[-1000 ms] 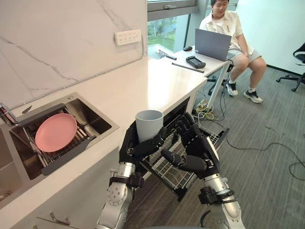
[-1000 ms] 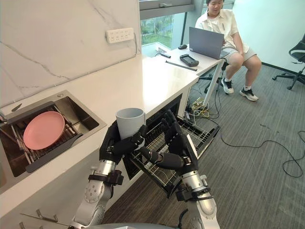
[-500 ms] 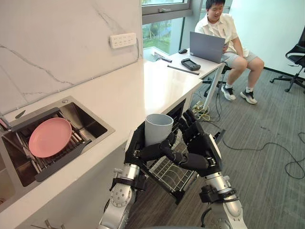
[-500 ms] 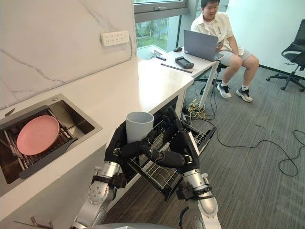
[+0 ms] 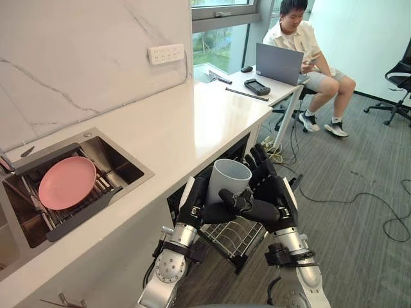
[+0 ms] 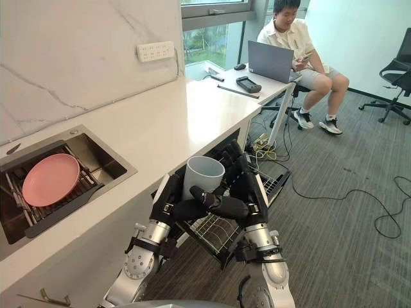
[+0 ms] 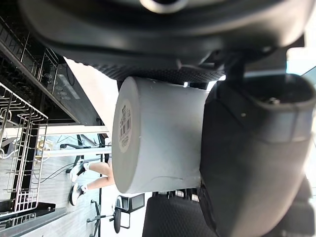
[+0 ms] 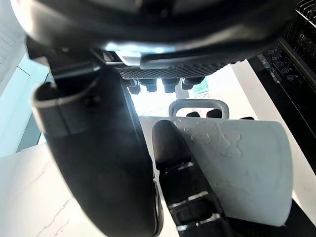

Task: Walk over to the sink, pick up the cup, carry it to the dishwasher, place the cup inside the dishwasher, then close the dishwasher door

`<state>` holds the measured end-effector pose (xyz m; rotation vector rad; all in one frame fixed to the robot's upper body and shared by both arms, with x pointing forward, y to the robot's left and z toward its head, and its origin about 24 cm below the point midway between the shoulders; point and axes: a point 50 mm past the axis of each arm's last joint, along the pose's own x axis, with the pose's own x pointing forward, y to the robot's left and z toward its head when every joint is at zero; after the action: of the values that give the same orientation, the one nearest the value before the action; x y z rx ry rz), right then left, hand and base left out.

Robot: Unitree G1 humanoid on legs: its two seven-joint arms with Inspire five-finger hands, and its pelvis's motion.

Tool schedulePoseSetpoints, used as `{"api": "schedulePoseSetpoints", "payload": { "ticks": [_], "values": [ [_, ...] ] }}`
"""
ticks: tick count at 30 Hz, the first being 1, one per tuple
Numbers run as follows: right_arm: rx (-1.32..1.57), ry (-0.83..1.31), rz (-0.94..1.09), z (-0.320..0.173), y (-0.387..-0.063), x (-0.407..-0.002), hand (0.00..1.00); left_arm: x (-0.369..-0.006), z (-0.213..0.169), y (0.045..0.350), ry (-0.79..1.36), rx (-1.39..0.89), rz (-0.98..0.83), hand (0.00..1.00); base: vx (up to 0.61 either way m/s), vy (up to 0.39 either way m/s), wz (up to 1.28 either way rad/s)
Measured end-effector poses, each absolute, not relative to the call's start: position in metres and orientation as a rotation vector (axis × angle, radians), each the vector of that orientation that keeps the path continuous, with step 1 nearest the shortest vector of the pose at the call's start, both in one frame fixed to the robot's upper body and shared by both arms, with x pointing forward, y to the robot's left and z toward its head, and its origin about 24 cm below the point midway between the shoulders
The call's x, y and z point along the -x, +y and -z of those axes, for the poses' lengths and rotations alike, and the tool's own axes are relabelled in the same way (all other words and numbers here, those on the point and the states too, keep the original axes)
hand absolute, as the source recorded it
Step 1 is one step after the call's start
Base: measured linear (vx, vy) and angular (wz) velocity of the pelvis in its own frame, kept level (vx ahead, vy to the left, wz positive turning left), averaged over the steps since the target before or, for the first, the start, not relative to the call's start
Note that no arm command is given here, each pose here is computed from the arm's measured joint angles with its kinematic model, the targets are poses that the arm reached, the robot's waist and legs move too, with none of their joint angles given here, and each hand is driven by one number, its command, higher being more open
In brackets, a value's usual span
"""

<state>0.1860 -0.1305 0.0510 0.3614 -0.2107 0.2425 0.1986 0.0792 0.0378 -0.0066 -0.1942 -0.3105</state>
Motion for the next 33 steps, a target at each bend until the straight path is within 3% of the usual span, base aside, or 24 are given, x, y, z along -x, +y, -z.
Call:
{"api": "schedulePoseSetpoints", "payload": {
  "ticks": [8, 9, 30, 31, 33],
  "values": [
    [-0.372, -0.185, -0.225, -0.0491, -0.1279, -0.1871, 1.00, -0.1977, -0.0378, 0.0769, -0.194, 0.010, 0.320, 0.00, 0.00, 0.000, 0.01],
    [-0.375, -0.179, -0.227, -0.0481, -0.1266, -0.1869, 0.00, -0.1976, -0.0378, 0.0767, -0.194, 0.010, 0.321, 0.00, -0.02, -0.003, 0.04],
    [-0.337, -0.193, -0.260, -0.0518, -0.1334, -0.1929, 0.00, -0.1953, -0.0416, 0.0791, -0.233, -0.046, 0.345, 0.00, 0.00, 0.000, 0.00],
    [-0.336, -0.198, -0.262, -0.0529, -0.1335, -0.1929, 0.00, -0.1953, -0.0426, 0.0791, -0.238, -0.046, 0.345, 1.00, 0.00, 0.000, 0.00],
    [-0.336, -0.212, -0.265, -0.0561, -0.1333, -0.1929, 0.00, -0.1952, -0.0459, 0.0789, -0.251, -0.041, 0.343, 1.00, 0.00, 0.000, 0.00]
  ]
}}
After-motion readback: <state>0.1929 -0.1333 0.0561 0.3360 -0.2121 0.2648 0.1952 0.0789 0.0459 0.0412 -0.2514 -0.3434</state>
